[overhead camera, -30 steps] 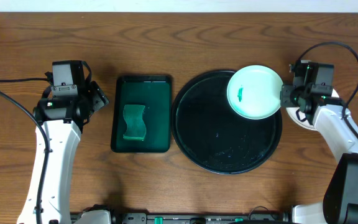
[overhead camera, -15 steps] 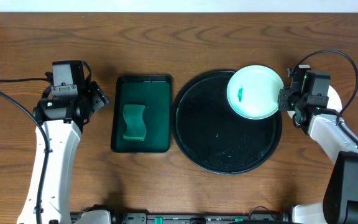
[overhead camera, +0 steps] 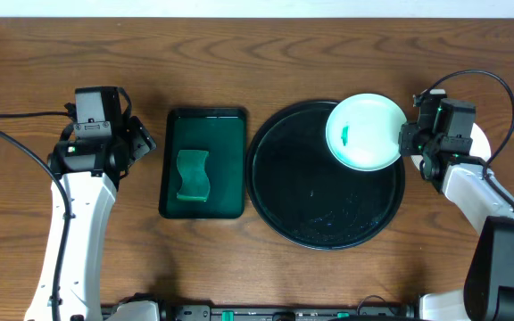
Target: Clean dirty plates on tray and stack at the side
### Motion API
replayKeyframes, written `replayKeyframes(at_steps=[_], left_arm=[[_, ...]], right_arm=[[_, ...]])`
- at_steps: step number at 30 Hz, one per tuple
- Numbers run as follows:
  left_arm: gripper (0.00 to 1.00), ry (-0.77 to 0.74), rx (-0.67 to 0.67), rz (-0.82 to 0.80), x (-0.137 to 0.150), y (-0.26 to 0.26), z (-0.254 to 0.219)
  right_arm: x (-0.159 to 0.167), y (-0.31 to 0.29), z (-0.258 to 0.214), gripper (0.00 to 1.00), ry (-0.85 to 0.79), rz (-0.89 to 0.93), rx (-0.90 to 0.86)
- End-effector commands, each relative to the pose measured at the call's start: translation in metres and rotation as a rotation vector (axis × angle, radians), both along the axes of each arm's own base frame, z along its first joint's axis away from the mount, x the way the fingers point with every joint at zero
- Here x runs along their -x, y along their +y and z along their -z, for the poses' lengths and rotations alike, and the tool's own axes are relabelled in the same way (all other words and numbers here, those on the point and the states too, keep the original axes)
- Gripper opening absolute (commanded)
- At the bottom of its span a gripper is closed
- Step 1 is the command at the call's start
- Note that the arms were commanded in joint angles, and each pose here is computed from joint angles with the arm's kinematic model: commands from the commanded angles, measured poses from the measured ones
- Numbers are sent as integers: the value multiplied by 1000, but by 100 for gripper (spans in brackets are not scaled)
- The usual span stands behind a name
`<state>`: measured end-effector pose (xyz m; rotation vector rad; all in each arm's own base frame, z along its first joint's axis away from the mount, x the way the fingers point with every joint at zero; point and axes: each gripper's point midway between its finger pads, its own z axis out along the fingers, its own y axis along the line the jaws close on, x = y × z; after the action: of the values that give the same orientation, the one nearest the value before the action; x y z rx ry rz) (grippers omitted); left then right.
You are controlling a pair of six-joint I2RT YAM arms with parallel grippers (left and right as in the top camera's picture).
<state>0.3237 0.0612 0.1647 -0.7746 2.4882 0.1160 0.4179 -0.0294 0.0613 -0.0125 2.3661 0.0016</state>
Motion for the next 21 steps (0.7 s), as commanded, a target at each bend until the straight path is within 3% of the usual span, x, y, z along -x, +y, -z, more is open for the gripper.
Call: replayKeyframes(at_steps=[1, 7, 12, 21], left_arm=[[82, -9, -9, -12, 0, 3, -5], [82, -9, -9, -13, 0, 3, -5], [82, -9, -9, -13, 0, 3, -5], [82, -9, -9, -12, 0, 3, -5]], right_arm=[[2, 4, 16, 24, 33, -13, -10], [1, 4, 19, 22, 34, 5, -29], [1, 4, 19, 12, 35, 5, -29], [2, 5, 20, 16, 38, 1, -32]])
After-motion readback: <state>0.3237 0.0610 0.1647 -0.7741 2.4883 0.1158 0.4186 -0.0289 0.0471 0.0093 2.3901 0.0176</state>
